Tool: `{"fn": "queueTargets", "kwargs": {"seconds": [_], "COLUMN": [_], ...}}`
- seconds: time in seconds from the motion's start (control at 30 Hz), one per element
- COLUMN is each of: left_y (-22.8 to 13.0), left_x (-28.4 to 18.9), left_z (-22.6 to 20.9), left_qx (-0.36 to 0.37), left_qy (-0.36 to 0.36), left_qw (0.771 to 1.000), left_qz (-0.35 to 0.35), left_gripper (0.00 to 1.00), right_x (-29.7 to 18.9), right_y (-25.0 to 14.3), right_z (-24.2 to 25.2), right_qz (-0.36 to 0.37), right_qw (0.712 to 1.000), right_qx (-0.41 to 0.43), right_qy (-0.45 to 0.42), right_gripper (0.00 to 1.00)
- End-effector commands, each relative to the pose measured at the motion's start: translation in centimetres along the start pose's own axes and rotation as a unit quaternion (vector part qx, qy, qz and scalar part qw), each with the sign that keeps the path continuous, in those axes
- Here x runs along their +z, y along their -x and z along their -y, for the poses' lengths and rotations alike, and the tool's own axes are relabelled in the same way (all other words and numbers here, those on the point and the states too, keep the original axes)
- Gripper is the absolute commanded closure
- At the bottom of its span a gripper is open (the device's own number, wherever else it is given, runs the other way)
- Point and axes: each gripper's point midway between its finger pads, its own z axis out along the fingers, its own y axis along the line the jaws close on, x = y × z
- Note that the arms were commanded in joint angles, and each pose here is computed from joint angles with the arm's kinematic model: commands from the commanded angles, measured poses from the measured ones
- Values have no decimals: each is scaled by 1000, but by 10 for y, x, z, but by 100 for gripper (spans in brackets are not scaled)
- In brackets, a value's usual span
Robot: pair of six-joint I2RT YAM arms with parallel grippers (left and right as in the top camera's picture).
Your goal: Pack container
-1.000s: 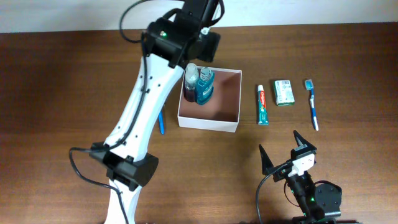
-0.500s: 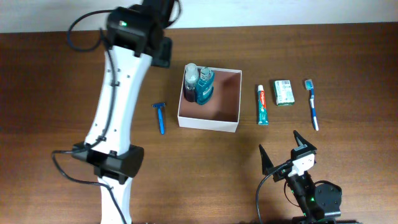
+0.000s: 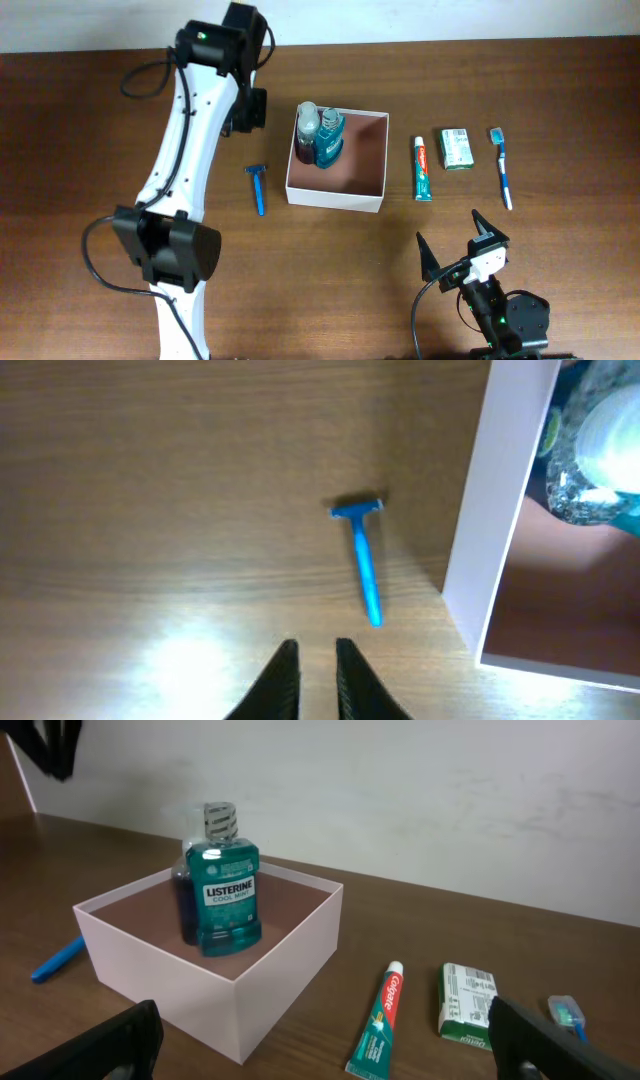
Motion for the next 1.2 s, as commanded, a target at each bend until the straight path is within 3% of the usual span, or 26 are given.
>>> {"fn": "queueTargets", "kwargs": {"seconds": [0.0,0.1,0.4,0.9,1.17], "left_y": [-9,-14,-30,-42,-48], "left_x": [16,37,74,69,66], "left_z": [8,10,35,67,84], "left_qx": [2,4,3,28,48], "left_qy": [-23,-22,-78,-167,-170], "left_qw": [999,999,994,980,979], "left_qz": [-23,-38,-74,-99,-100], "left_gripper": [91,99,99,99,99], "right_x": [0,0,0,0,0], "right_y": [-2,-2,-2,-2,-2], "right_z": [0,0,0,0,0], "right_qz": [-1,-1,-1,-1,-1], "right_qw": [1000,1000,1000,1000,1000], "right_qx": [6,6,6,6,6], "right_qy": [-1,-1,-1,-1,-1], "right_gripper": [1,1,1,1,1]}}
